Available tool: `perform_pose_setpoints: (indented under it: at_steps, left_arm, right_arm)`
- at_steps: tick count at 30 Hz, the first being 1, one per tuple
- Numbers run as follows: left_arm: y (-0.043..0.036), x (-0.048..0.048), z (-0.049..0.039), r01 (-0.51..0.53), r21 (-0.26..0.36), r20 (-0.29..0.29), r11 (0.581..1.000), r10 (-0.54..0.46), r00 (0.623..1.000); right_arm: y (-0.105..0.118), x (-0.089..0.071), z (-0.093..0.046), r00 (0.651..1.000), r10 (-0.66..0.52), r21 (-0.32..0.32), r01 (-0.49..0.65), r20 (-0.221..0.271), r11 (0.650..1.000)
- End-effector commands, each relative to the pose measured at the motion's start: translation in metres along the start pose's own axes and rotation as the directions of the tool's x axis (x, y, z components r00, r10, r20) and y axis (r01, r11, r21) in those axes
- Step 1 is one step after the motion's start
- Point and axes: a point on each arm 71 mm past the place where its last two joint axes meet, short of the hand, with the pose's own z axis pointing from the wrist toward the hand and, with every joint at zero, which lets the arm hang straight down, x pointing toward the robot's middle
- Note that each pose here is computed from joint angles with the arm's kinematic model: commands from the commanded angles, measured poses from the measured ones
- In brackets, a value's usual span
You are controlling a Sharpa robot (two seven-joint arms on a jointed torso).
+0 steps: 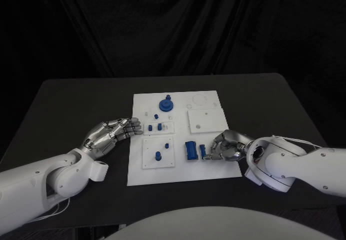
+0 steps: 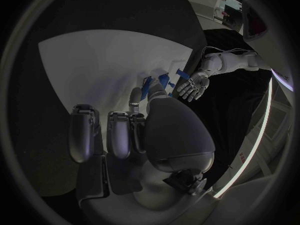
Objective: Assemble the parts on the task board
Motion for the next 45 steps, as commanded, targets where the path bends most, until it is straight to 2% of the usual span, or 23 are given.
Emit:
perform_pose_setpoints:
  at_steps: [1,17,21,23,28,33,39,45]
  left_arm:
    - [0.0003,0.0019,0.0002,0.012,0.008,-0.016,1.0,-0.012,1.0]
    - [0.0011,0.0021,-0.0001,0.015,0.007,-0.018,1.0,-0.014,1.0]
    - [0.0011,0.002,-0.0003,0.015,0.007,-0.017,1.0,-0.014,1.0]
    - [0.0011,0.002,-0.0004,0.014,0.007,-0.017,1.0,-0.014,1.0]
    - [0.0008,0.0022,-0.0005,0.014,0.012,-0.016,1.0,-0.014,1.0]
    - [0.0001,0.0021,-0.0007,0.012,0.022,-0.012,1.0,-0.012,1.0]
    - [-0.0011,0.0029,-0.0017,0.007,0.033,-0.004,0.999,-0.007,1.0]
    - [-0.0038,0.0066,-0.0039,0.003,0.054,0.004,0.999,-0.004,1.0]
  right_arm:
    - [-0.003,0.0,0.002,1.0,-0.003,0.027,0.003,0.008,1.0]
    - [-0.001,0.004,0.005,0.999,-0.025,0.03,0.026,-0.033,0.999]
    - [0.0,0.004,0.005,0.999,-0.026,0.011,0.027,-0.034,1.0]
    - [0.002,0.003,0.005,0.999,-0.026,-0.016,0.026,-0.023,1.0]
    - [0.009,-0.001,0.004,0.999,-0.029,-0.117,0.034,0.045,0.993]
    - [0.012,-0.007,-0.001,0.995,-0.008,-0.188,0.026,0.099,0.982]
    - [0.018,-0.014,-0.011,0.987,0.051,-0.28,-0.005,0.155,0.96]
    - [0.023,-0.03,-0.014,0.967,0.131,-0.345,-0.049,0.22,0.937]
